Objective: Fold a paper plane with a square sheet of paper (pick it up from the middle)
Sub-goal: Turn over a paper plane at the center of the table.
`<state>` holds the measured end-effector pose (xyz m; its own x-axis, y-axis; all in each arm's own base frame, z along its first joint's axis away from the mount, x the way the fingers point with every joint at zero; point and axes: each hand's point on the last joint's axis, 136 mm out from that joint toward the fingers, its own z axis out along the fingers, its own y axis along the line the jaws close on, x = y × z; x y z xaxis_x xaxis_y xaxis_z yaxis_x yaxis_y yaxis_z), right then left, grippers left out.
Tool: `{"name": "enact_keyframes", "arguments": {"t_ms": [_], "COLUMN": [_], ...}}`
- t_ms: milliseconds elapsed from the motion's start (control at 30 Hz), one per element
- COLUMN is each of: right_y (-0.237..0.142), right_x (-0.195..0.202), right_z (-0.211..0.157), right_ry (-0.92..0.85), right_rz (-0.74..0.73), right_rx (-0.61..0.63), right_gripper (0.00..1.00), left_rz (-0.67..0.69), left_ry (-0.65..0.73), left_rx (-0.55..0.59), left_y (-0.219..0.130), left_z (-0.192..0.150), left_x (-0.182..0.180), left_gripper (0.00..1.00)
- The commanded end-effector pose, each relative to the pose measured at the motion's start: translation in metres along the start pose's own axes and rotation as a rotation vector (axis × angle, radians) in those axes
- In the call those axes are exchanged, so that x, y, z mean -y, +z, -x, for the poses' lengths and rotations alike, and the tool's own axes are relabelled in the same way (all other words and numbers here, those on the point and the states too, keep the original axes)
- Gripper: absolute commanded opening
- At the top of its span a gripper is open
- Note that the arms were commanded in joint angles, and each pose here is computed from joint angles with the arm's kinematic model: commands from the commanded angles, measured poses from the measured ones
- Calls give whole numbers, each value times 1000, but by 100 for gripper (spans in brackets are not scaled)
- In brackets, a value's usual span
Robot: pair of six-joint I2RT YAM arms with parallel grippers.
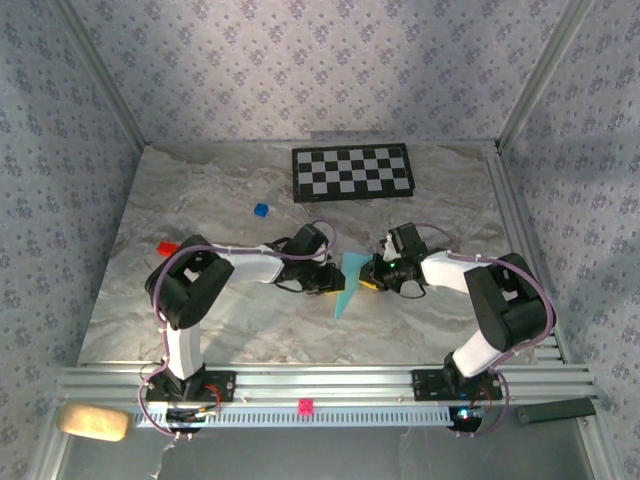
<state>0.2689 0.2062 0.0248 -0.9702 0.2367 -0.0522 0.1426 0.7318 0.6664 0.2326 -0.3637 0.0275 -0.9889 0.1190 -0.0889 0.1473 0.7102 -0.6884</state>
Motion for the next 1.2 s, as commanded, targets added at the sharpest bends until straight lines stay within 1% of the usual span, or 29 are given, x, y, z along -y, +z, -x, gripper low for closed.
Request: {"name": "enact_keyframes", "arguments": {"t_ms": [0, 67, 233, 367, 433, 533, 700, 767, 933, 1167], "right_y": [6, 6, 5, -1, -6, -15, -28, -30, -26, 0], "right_x": [4, 6, 5, 6, 3, -6, -23, -33, -63, -80], "right_z": [-10, -10, -10, -6, -3, 1, 10, 12, 10, 0], "right_ry": [22, 23, 23, 23, 21, 6, -25, -40, -97, -111], "right_rz": [3, 2, 4, 1, 10, 33, 77, 109, 172, 148], "right_rx": [-36, -36, -35, -12, 9, 38, 95, 100, 70, 1], "right_gripper": [16, 16, 16, 17, 19, 22, 32, 34, 38, 40], "left_rz": [-54, -59, -67, -58, -42, 21, 278, 325, 376, 392], "left_ry": [1, -4, -2, 7, 12, 20, 17, 17, 17, 24], "left_rx": [-31, -30, -19, 16, 47, 113, 235, 256, 283, 283], "left_y": [6, 7, 6, -2, -7, -19, -50, -57, -65, -64], "left_z": [-4, -3, -2, 2, 5, 12, 22, 23, 23, 22], "left_x": [11, 11, 13, 15, 14, 9, -19, -24, -29, -28], "left_gripper": [21, 21, 14, 8, 7, 4, 0, 0, 0, 0]}}
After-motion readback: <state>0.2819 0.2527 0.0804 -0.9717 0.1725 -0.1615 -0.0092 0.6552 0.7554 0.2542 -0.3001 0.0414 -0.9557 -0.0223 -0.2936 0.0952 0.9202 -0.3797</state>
